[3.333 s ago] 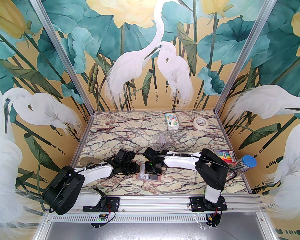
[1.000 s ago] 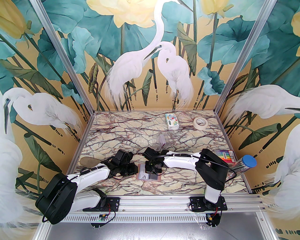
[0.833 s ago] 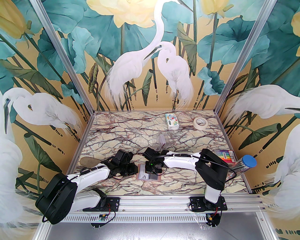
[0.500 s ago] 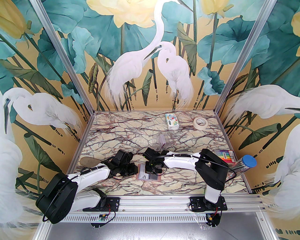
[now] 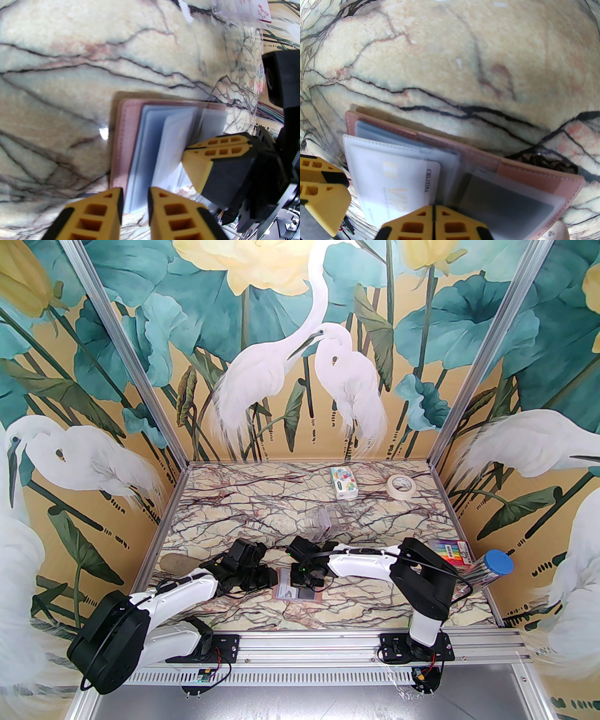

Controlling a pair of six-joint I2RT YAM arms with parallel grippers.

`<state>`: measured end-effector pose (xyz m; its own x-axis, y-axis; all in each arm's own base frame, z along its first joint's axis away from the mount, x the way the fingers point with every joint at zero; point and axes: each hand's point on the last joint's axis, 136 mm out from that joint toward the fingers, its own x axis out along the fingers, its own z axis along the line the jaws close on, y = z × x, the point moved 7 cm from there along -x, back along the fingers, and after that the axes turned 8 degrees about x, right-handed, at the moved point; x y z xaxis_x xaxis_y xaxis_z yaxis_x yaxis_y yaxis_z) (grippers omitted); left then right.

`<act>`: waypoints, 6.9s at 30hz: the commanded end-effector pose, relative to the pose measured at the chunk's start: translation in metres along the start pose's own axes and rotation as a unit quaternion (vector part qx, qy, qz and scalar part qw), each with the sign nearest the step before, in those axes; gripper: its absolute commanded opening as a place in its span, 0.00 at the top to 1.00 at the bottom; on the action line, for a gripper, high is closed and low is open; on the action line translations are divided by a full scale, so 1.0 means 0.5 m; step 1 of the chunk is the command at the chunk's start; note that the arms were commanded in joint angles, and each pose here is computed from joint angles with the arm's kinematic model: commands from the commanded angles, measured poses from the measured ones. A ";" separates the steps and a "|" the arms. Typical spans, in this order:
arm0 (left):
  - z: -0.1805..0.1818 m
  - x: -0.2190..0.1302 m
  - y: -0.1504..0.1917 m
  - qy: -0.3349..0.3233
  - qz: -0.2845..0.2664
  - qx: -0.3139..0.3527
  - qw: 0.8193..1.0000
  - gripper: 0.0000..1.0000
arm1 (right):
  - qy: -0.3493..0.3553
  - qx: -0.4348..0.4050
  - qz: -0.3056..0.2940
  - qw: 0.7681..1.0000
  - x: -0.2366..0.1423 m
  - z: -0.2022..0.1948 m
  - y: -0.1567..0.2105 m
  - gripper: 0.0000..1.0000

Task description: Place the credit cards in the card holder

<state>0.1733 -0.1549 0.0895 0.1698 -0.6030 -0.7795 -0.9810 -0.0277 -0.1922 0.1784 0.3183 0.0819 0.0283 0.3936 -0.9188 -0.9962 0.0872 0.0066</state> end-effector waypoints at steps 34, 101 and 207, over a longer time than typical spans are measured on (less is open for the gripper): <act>-0.069 0.025 -0.011 0.076 0.008 0.023 0.997 0.77 | 0.006 0.004 0.004 1.000 -0.019 -0.004 0.006 0.87; -0.037 0.028 -0.015 0.013 -0.008 0.024 1.000 0.54 | 0.006 0.043 -0.095 0.995 -0.185 -0.084 -0.077 0.72; 0.008 0.053 0.009 -0.027 0.013 0.015 0.999 0.56 | 0.282 -0.128 -0.126 0.942 -0.207 -0.081 -0.441 0.54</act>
<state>0.1798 -0.1768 0.0807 0.1742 -0.6111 -0.7722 -0.9756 -0.0007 -0.2196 0.3891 0.2265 0.1432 0.2577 -0.1449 -0.9553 -0.9622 -0.1291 -0.2399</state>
